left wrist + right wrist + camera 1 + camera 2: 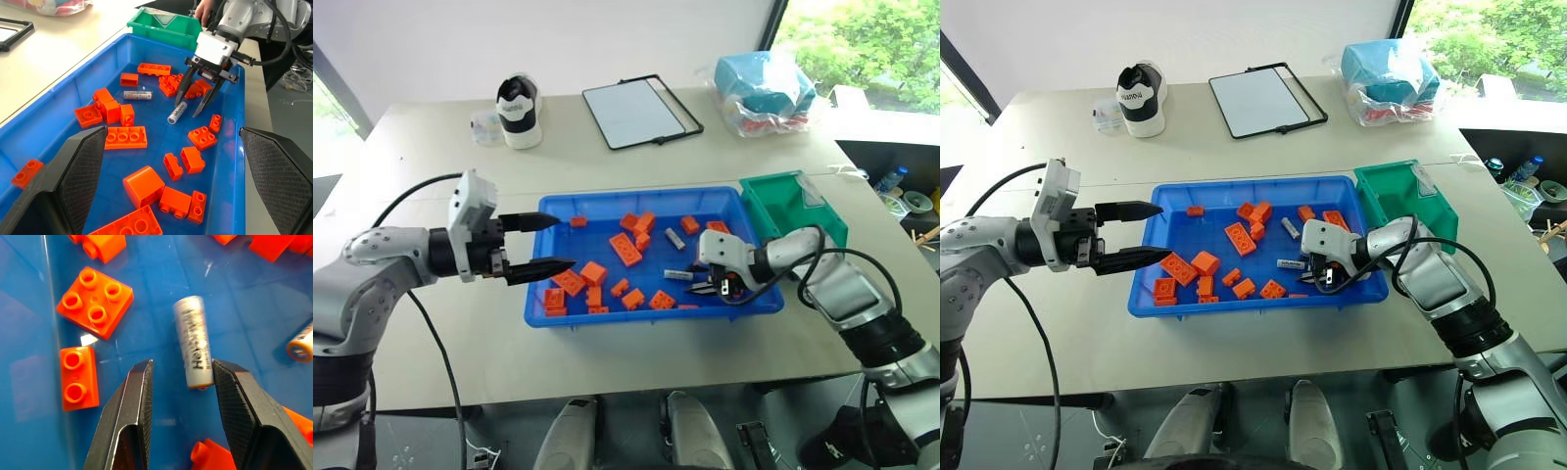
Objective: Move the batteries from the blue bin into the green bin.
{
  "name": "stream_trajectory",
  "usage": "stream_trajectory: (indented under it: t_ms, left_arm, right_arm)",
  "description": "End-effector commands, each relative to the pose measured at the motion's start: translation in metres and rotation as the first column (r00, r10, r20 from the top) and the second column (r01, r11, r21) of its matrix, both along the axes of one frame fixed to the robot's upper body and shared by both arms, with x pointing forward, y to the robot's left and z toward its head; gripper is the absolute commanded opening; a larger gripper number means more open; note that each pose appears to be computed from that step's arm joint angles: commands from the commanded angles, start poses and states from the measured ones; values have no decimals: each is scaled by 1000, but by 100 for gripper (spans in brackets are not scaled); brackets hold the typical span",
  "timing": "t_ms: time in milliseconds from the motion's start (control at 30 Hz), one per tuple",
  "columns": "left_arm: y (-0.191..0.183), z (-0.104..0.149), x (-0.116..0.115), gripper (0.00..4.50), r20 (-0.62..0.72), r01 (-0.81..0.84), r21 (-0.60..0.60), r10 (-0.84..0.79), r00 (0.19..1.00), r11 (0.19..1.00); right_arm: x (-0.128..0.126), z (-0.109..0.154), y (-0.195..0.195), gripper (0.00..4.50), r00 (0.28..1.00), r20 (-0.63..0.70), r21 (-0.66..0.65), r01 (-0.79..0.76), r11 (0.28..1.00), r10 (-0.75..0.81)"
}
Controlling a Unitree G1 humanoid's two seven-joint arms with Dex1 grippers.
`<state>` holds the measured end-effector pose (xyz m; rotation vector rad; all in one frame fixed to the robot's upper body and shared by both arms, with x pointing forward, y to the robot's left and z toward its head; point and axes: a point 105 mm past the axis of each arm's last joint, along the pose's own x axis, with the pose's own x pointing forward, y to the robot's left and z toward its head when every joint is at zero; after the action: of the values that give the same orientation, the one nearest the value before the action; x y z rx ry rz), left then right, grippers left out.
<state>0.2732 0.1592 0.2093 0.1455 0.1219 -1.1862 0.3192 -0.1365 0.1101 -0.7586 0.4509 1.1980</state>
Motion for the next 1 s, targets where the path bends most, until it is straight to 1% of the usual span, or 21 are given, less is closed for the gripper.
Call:
stream_trajectory:
  t_ms: [33, 100, 133, 200, 267, 333, 400, 433, 500, 567, 633, 700, 767, 833, 867, 900, 933, 967, 1000]
  left_arm:
    - [1, 11, -3, 450, 50, -3, 11, 2, 999, 1000]
    - [0, 11, -3, 450, 50, 0, 11, -1, 999, 1000]
    - [0, 11, -3, 450, 49, 1, 12, -2, 999, 1000]
    - [0, 11, -2, 450, 48, 4, 11, -4, 999, 1000]
    - [-1, 11, -2, 450, 48, 7, 10, -7, 999, 1000]
    - [-2, 11, -3, 450, 44, 13, 5, -13, 999, 1000]
    - [-3, 10, -4, 450, 42, 18, 5, -18, 999, 1000]
    - [-3, 9, -4, 450, 42, 19, 6, -19, 999, 1000]
    - [-3, 9, -5, 450, 40, 22, 7, -22, 999, 1000]
    - [-4, 8, -5, 450, 39, 28, 5, -28, 999, 1000]
    - [-6, 9, -4, 450, 39, 34, 1, -34, 999, 999]
    - [-8, 10, -3, 450, 44, 43, -3, -42, 998, 999]
    - [-9, 10, -2, 450, 46, 47, -5, -47, 998, 999]
    - [-10, 11, -1, 450, 50, 51, -7, -51, 997, 999]
    - [-11, 12, 0, 450, 51, 52, -7, -52, 997, 999]
    - [-11, 12, 0, 450, 52, 53, -7, -52, 997, 999]
    - [-11, 12, 1, 450, 52, 52, -7, -52, 997, 999]
    - [-11, 12, 1, 450, 53, 52, -7, -52, 997, 999]
    - [-11, 12, 0, 450, 54, 52, -7, -51, 997, 999]
  right_arm:
    - [2, 1, 3, 113, 1000, 20, 1, -12, 1000, 12]
    - [1, 5, 5, 13, 1000, 18, 22, -7, 1000, 6]
    - [0, 8, 5, 6, 1000, 18, 32, -3, 999, 3]
    - [-1, 20, 3, 6, 999, 38, 51, 7, 999, -9]
    - [-1, 42, -1, 6, 997, 64, 101, 44, 994, -51]
    - [1, 69, -8, 6, 987, 100, 172, 109, 979, -128]
    - [6, 97, -23, 6, 959, 150, 234, 200, 951, -239]
    - [8, 106, -32, 6, 941, 171, 252, 243, 937, -290]
    - [15, 120, -62, 6, 873, 235, 255, 369, 894, -427]
    - [19, 125, -92, 6, 796, 273, 242, 486, 840, -539]
    - [21, 122, -111, 6, 748, 287, 218, 558, 801, -599]
    - [23, 112, -123, 6, 720, 313, 171, 599, 783, -619]
    - [26, 108, -129, 6, 703, 349, 146, 612, 777, -619]
    - [33, 105, -135, 109, 675, 402, 119, 631, 766, -619]
    - [35, 104, -136, 145, 670, 407, 119, 634, 764, -620]
    - [36, 104, -136, 196, 669, 410, 119, 635, 763, -620]
    - [36, 106, -132, 238, 680, 408, 128, 618, 775, -609]
    - [38, 111, -125, 290, 688, 412, 149, 596, 789, -597]
    - [38, 114, -121, 290, 694, 415, 163, 580, 798, -588]
